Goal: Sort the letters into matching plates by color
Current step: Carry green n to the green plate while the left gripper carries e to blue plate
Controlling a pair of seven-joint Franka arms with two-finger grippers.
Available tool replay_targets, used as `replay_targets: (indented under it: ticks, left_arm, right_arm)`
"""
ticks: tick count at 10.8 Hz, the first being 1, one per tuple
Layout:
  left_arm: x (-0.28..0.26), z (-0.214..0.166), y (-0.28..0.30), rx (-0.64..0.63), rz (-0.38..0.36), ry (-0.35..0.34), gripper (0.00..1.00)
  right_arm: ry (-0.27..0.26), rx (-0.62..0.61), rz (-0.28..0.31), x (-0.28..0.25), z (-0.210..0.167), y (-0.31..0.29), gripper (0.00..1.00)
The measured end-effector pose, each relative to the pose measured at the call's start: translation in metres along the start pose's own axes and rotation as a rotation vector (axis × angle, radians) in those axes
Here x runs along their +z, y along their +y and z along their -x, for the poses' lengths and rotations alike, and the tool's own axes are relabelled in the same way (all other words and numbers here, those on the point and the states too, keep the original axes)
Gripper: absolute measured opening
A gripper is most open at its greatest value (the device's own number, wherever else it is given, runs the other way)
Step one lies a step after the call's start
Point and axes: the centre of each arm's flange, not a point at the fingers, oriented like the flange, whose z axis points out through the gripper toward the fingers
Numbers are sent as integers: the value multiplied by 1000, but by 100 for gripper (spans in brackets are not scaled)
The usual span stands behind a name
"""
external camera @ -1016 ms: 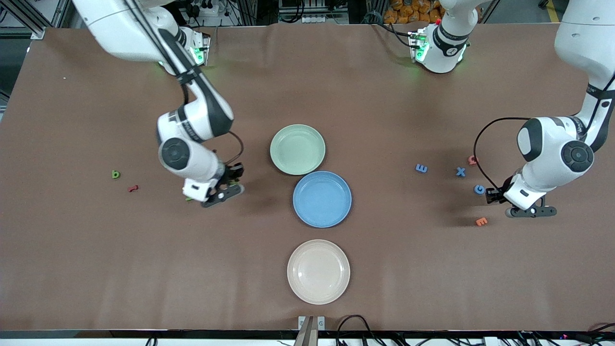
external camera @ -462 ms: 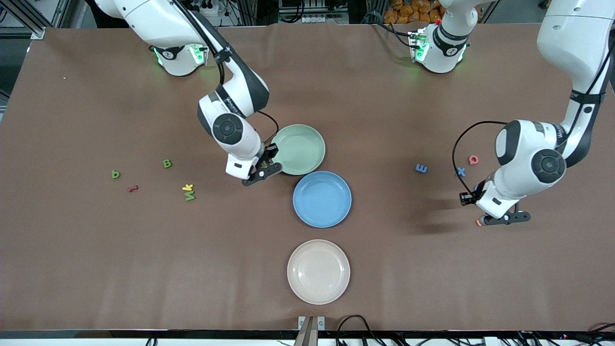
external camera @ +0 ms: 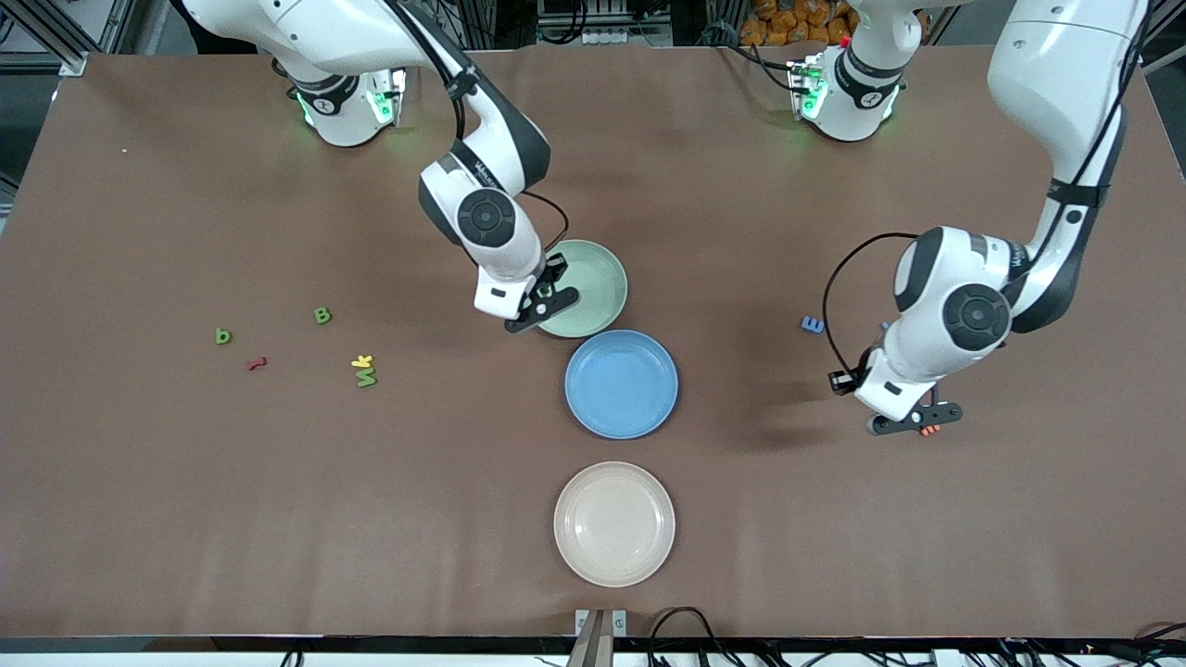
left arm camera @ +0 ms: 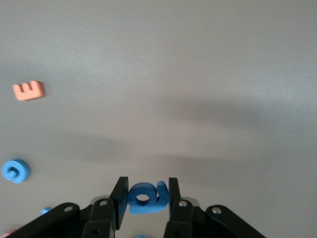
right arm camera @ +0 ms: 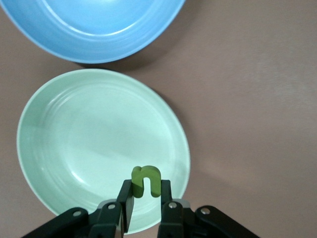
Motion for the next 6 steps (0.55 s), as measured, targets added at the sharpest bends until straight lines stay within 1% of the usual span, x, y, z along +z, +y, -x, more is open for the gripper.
replay_targets:
  ticks: [3,5,6]
  left_arm:
    - [1,10,55,-73,16,8,37]
    - [12,26,100,-121,22,-5,37]
    - [18,33,120,-140,25,-10,37]
  right_arm:
    - [-2,8,3,5,5,-19,26]
    - [-10,46,6,11,7,-24,30]
    - [-14,65,7,13,8,-24,41]
